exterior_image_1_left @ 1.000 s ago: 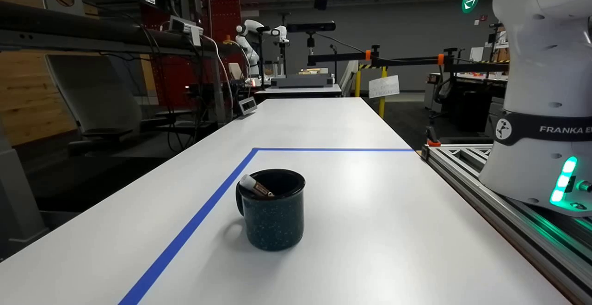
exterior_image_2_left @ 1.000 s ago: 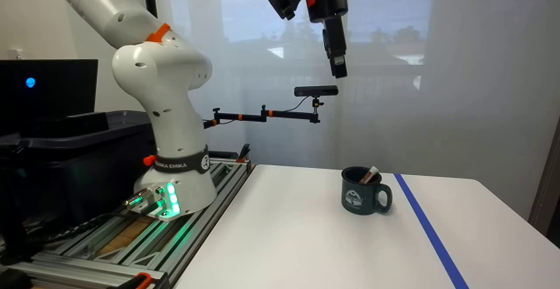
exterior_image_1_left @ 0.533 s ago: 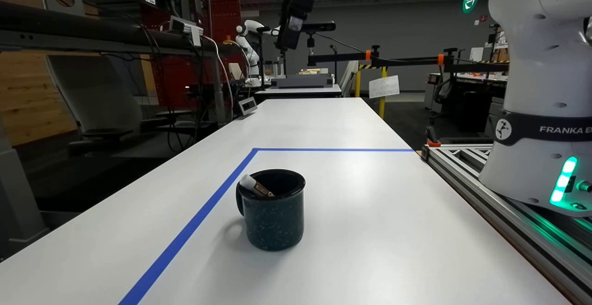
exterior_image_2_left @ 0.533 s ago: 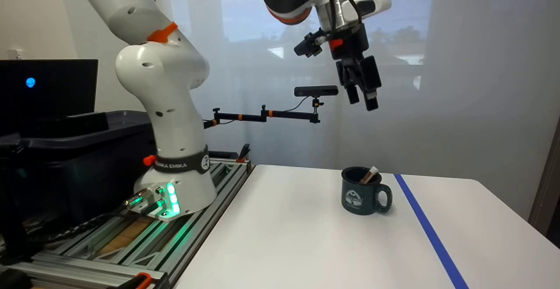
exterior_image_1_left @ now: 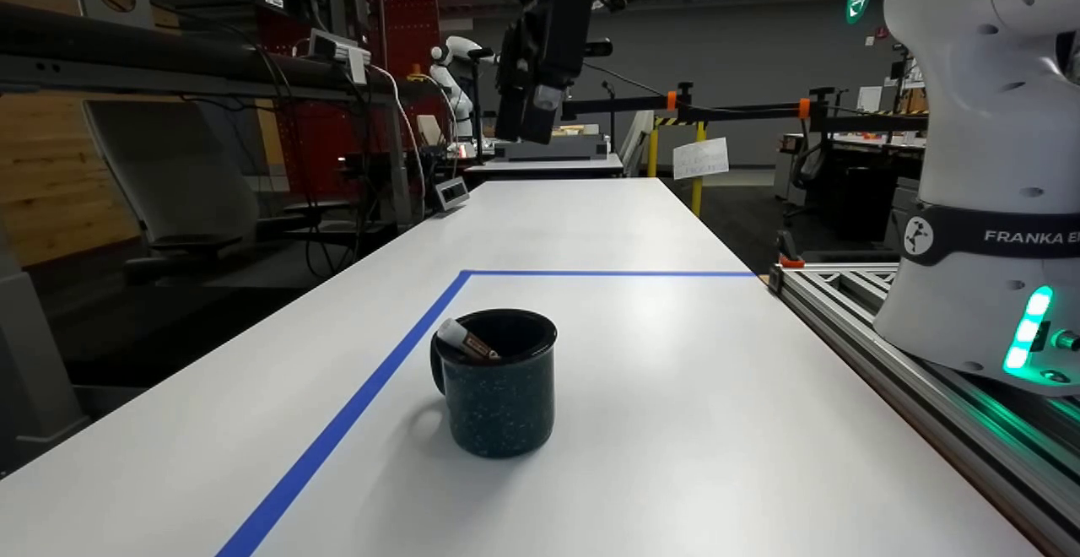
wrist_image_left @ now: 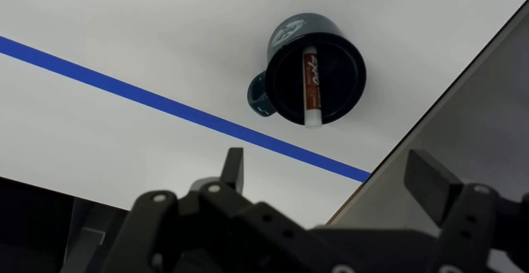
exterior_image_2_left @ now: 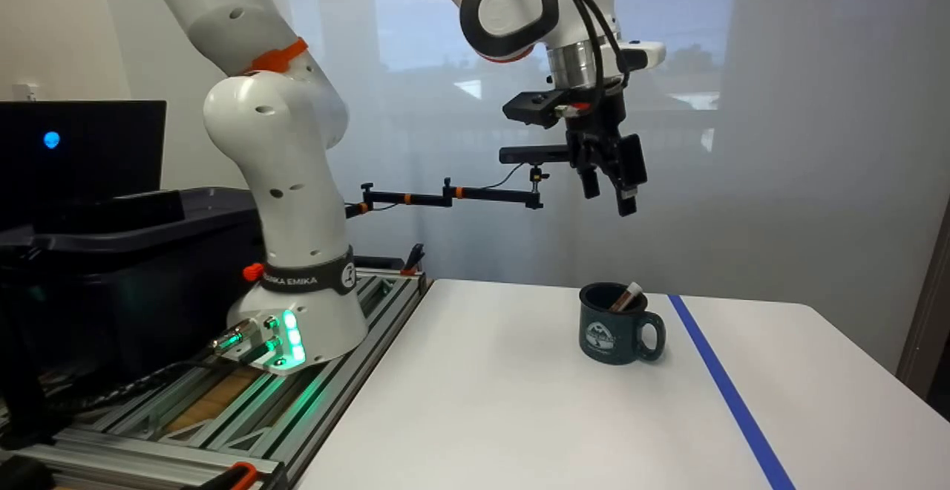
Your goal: Remove the marker from the cup and put it on the table
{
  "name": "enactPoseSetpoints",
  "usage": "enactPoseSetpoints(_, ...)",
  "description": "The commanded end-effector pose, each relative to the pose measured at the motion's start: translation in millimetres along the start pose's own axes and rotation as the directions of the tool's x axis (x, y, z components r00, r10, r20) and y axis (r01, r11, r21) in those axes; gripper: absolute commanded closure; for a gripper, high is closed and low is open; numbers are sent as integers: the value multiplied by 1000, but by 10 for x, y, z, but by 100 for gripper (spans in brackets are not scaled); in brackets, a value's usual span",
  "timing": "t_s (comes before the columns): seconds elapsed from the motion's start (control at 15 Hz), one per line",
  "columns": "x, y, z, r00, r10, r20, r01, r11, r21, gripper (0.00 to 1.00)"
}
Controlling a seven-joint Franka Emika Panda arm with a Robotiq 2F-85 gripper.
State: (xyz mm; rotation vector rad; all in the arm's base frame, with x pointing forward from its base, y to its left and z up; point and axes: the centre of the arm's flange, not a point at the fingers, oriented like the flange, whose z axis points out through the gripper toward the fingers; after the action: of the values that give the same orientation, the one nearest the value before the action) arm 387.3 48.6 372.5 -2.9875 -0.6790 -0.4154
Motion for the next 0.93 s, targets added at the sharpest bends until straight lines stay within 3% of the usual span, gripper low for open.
enactPoseSetpoints(0.0,-18,-75,389,994,-104,-28,104,995,-1,0)
enactPoseSetpoints(0.33,33,-195,792,979,-189,-75,190,982,6,0)
enactPoseSetpoints(0.67,-22,-291,1120,992,-124,-34,125,991,47,0)
enactPoseSetpoints(0.87,-57,-210,1148,995,-100,-26,101,995,25,0)
